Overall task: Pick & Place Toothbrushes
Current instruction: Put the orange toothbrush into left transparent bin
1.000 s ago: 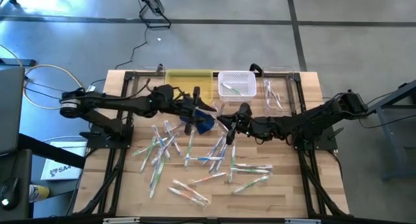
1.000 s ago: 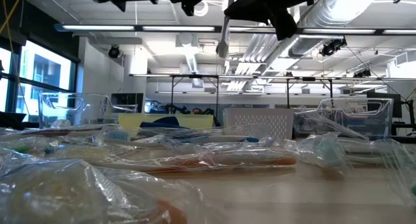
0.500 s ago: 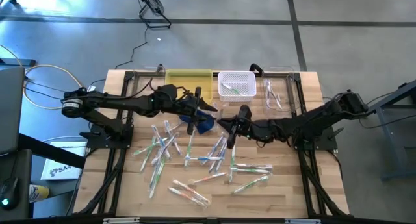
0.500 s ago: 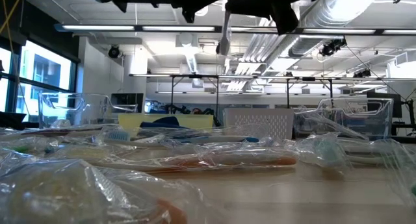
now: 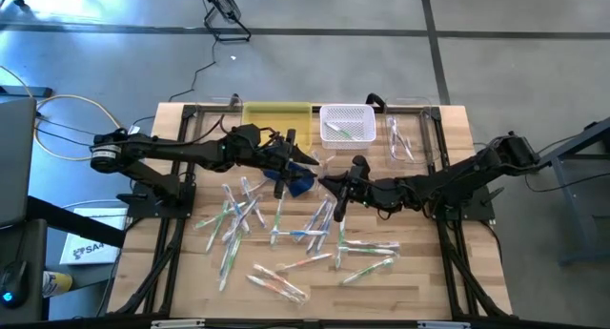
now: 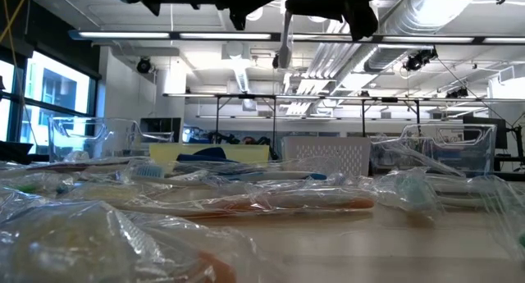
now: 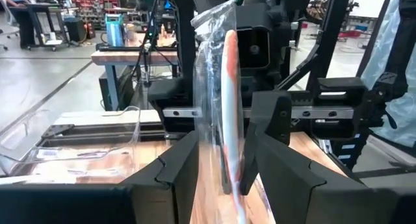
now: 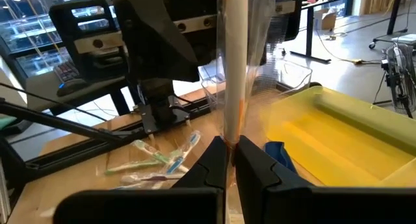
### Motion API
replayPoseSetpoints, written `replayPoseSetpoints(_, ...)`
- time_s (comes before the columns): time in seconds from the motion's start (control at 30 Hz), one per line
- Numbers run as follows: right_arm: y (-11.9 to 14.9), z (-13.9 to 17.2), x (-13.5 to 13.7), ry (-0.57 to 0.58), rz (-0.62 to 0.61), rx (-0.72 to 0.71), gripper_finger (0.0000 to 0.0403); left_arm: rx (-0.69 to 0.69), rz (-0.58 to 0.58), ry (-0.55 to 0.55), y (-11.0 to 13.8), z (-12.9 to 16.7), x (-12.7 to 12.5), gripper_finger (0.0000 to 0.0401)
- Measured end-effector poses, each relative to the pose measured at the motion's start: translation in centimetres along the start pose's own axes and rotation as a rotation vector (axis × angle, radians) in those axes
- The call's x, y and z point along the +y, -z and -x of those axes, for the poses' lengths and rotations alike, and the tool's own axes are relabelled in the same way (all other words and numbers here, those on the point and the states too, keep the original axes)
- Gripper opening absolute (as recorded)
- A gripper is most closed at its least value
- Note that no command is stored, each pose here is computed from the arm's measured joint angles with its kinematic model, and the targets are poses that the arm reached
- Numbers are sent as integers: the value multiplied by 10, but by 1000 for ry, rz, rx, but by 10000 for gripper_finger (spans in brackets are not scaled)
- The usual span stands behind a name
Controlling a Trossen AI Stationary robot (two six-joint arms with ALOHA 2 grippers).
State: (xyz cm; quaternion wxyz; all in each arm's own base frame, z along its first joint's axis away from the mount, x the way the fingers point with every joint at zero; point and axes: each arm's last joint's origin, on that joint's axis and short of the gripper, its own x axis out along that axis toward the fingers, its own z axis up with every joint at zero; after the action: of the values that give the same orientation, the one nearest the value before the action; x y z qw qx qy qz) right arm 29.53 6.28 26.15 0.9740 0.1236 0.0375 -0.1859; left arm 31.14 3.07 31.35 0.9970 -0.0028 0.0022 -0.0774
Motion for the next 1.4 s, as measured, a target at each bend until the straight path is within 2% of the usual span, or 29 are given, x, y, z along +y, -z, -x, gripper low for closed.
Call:
replayPoseSetpoints(0.13,0,0,0,2,0,-1,5,-39,-12,2,-1,-2,1,148)
replayPoseSetpoints(0.33,0,0,0,3,1,0,5,9,19,43,11,-17,1,148)
replayPoseSetpoints(0.5,0,0,0,4,1,1,5,-1,16,66,7,-27,1,148)
replayPoseSetpoints(0.77,1,0,0,7,3,4,5,-13,-12,64,1,-28,2,145)
replayPoseSetpoints(0.87,1,0,0,7,2,4,5,-13,-12,64,1,-28,2,128)
replayPoseSetpoints(1.17,1,0,0,7,9,6,5,-14,-6,40,1,-28,3,29)
replayPoseSetpoints(1.4,1,0,0,3,10,8,5,-12,-6,40,1,-28,3,28)
